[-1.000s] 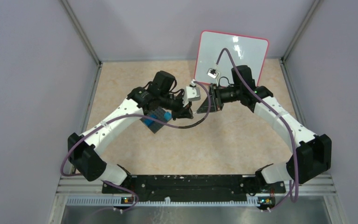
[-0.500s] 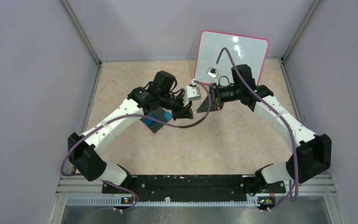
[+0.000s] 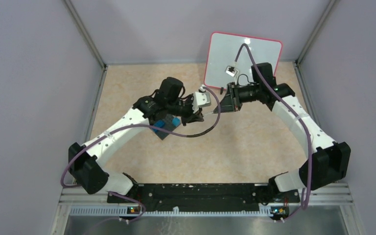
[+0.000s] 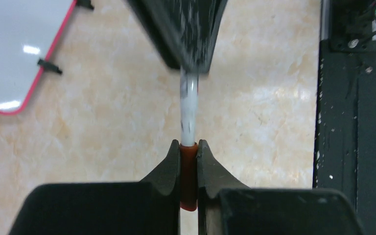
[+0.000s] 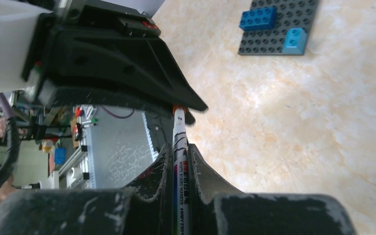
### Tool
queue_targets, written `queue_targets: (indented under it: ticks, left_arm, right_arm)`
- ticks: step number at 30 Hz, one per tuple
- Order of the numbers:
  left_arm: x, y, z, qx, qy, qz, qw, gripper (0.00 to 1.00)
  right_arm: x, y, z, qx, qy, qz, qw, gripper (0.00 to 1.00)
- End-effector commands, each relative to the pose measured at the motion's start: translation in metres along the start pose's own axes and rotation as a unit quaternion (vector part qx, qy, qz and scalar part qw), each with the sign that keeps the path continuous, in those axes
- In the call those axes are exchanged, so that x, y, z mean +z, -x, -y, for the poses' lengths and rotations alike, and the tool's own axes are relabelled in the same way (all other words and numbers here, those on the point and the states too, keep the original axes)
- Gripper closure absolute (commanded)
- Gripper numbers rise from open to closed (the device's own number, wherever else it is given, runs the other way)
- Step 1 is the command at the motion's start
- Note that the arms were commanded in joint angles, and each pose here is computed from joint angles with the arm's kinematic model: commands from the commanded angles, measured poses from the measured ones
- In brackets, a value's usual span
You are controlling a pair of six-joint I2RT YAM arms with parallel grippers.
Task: Write a sentence on the whiteboard
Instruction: Open the whiteboard marker from the pen cap, then put down the pen cap at the corner of the board.
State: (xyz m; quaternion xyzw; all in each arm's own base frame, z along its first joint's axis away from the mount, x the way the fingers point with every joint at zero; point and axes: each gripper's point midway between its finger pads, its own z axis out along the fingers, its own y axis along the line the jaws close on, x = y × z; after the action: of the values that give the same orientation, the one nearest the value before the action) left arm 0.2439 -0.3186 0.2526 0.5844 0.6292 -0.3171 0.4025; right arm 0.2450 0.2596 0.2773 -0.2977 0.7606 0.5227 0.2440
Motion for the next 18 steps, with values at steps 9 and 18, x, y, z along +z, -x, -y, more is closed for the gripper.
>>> queue_targets:
  ticks: [9, 18]
  left_arm:
    - [-0.03, -0.067, -0.02, -0.083, 0.047, -0.065, 0.993, 1.0]
    - [-0.101, -0.139, -0.095, -0.237, 0.195, -0.101, 0.946, 1.0]
  right_arm:
    - [-0.079, 0.037, 0.027, -0.022, -0.077, 0.093, 0.992, 1.0]
    - [-0.119, 0.014, 0.066, -0.002, -0.134, 0.126, 0.983, 1.0]
